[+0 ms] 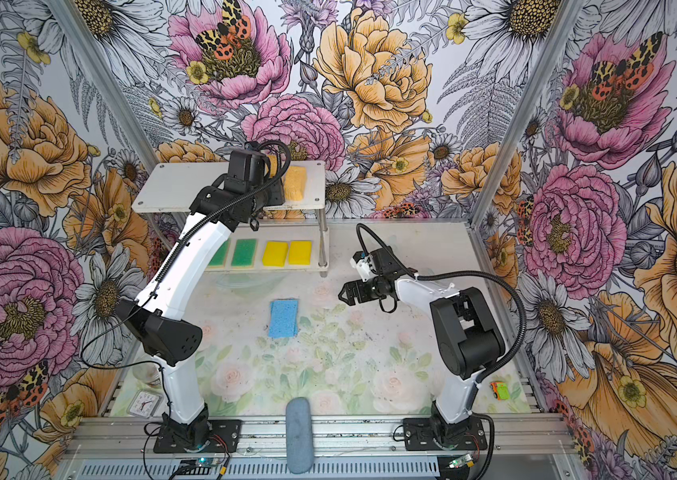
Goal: Place and organize the cleaning sponges onto the shelf
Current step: 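Lower the yellow-orange sponge beside the first one on the shelf top, then open the left gripper and release the sponge on the shelf top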
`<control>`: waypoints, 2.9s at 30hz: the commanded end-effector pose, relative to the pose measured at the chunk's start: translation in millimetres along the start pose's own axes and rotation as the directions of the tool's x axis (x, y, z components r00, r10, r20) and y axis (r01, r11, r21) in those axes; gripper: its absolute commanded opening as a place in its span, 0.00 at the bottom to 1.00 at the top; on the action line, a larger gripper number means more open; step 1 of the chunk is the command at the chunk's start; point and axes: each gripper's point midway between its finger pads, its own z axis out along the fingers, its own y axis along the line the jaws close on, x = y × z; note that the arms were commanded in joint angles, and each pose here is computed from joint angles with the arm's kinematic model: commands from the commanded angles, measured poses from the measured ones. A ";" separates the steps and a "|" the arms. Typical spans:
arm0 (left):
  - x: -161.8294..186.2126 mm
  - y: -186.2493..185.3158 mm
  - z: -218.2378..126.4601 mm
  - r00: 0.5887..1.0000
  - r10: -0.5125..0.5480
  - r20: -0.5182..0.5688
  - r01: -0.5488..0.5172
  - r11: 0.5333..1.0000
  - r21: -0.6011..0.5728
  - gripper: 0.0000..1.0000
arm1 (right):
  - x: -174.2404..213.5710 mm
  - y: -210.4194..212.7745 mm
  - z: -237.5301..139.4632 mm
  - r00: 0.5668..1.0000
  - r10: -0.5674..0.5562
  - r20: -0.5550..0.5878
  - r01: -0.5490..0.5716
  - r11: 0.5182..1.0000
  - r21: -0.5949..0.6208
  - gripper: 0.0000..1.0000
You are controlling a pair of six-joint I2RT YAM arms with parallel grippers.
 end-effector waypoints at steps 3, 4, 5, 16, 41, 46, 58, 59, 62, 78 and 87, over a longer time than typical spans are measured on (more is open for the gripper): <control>-10.2 4.2 -6.4 1.000 0.011 0.024 -0.011 1.000 -0.003 0.53 | -0.2 1.9 -0.2 1.000 -0.007 0.009 0.007 1.000 0.004 0.96; -10.3 4.8 -5.9 1.000 0.012 0.025 -0.012 1.000 -0.006 0.54 | -0.1 1.9 -0.1 1.000 -0.008 0.009 0.008 1.000 0.005 0.96; -10.2 4.5 -5.8 1.000 0.014 0.025 -0.014 1.000 -0.006 0.54 | -0.2 1.8 -0.2 1.000 -0.009 0.009 0.009 1.000 0.005 0.96; -8.0 9.7 -4.2 0.999 0.042 0.018 -0.041 0.999 -0.035 0.56 | -0.8 2.8 1.1 1.000 -0.007 0.007 0.007 1.000 -0.005 0.96; -4.0 12.0 6.1 0.999 0.049 0.009 -0.049 0.997 -0.062 0.67 | 0.5 2.4 2.3 1.000 -0.005 0.003 0.005 1.000 -0.007 0.96; -3.4 13.0 6.6 0.999 0.051 0.008 -0.050 0.997 -0.067 0.71 | 1.9 2.1 2.7 1.000 -0.005 0.000 0.005 1.000 -0.006 0.96; -3.7 11.0 5.6 0.999 0.032 0.008 -0.032 0.998 -0.053 0.73 | 2.3 2.8 1.5 1.000 -0.005 0.002 0.005 1.000 -0.007 0.96; -3.9 10.7 4.8 1.000 0.026 0.008 -0.025 0.998 -0.049 0.73 | 2.0 2.9 1.4 1.000 -0.005 0.002 0.005 1.000 -0.007 0.96; -5.2 10.2 3.6 1.000 0.015 0.012 -0.014 0.999 -0.044 0.70 | 2.7 3.0 1.5 1.000 -0.005 0.001 0.005 1.000 -0.008 0.96; -6.1 26.8 0.6 0.999 -0.031 0.033 0.035 0.991 -0.126 0.62 | 5.0 2.5 2.4 1.000 -0.003 -0.005 0.003 1.000 -0.009 0.95; -6.3 24.3 0.9 0.998 -0.055 0.031 0.057 0.993 -0.103 0.68 | 4.3 3.3 1.9 1.000 -0.004 -0.003 0.004 1.000 -0.012 0.96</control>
